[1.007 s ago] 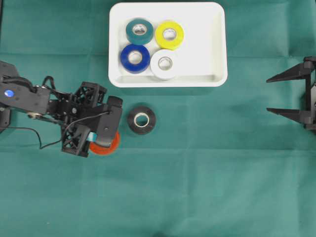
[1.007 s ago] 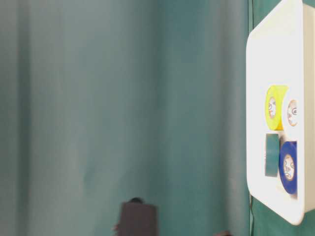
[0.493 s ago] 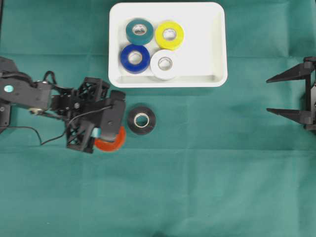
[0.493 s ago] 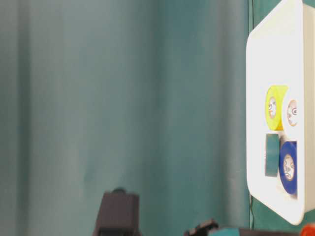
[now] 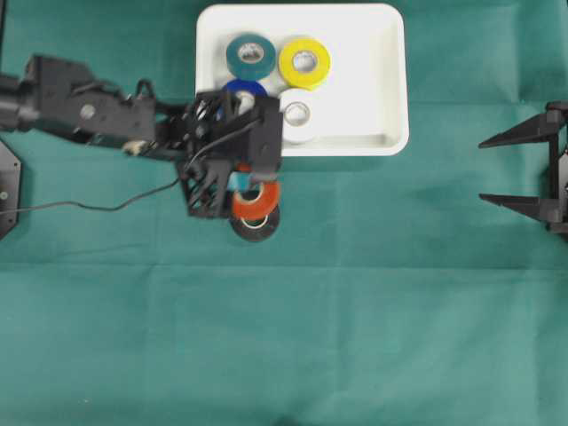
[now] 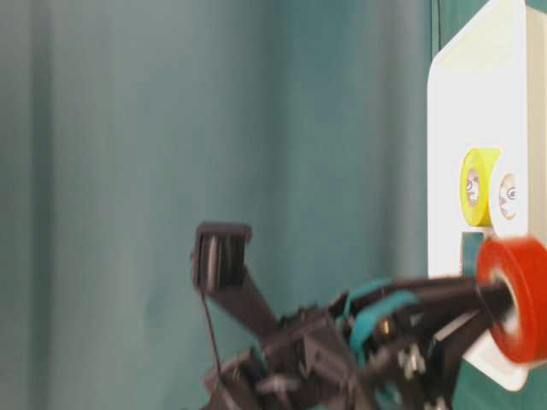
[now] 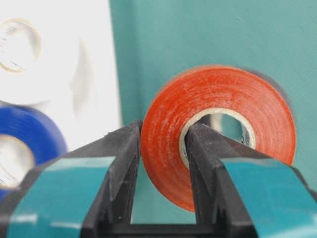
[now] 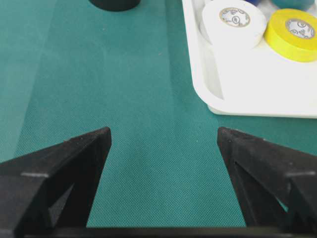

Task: Put the tape into the white case with the left arm.
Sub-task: 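Carry the red roll into the tray's right side and release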

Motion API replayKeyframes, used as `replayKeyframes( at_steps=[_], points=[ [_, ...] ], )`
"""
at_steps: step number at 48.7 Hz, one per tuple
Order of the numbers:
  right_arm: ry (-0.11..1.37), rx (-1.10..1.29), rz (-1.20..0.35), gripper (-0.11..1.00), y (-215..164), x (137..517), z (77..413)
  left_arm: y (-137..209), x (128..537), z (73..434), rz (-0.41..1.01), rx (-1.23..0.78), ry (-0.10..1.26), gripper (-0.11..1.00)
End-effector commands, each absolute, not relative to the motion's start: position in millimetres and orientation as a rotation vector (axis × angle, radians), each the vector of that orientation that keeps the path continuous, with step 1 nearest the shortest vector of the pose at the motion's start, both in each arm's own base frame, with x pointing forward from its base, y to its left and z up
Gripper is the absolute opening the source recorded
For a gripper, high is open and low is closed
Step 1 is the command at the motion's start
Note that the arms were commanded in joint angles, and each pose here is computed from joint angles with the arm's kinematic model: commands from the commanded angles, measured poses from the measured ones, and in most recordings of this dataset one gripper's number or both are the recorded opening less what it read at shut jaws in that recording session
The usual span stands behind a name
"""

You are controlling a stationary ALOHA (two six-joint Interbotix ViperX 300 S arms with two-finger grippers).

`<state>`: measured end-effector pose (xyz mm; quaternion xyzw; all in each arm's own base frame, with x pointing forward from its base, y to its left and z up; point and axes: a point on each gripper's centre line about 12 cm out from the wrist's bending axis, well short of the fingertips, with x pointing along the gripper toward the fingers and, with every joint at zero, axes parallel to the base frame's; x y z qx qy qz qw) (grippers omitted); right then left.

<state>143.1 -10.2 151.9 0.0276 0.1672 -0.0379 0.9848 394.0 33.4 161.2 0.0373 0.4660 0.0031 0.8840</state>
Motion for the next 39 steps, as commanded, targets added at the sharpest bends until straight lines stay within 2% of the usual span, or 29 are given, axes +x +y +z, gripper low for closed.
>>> replayKeyframes(
  at_steps=[1,39],
  points=[
    [0.327,0.054,-0.075,0.62,-10,145,155,48,410,178,0.038,0.074,0.912,0.25],
    [0.328,0.054,-0.075,0.62,-10,145,155,134,493,185,0.152,0.109,0.815,0.25]
  ],
)
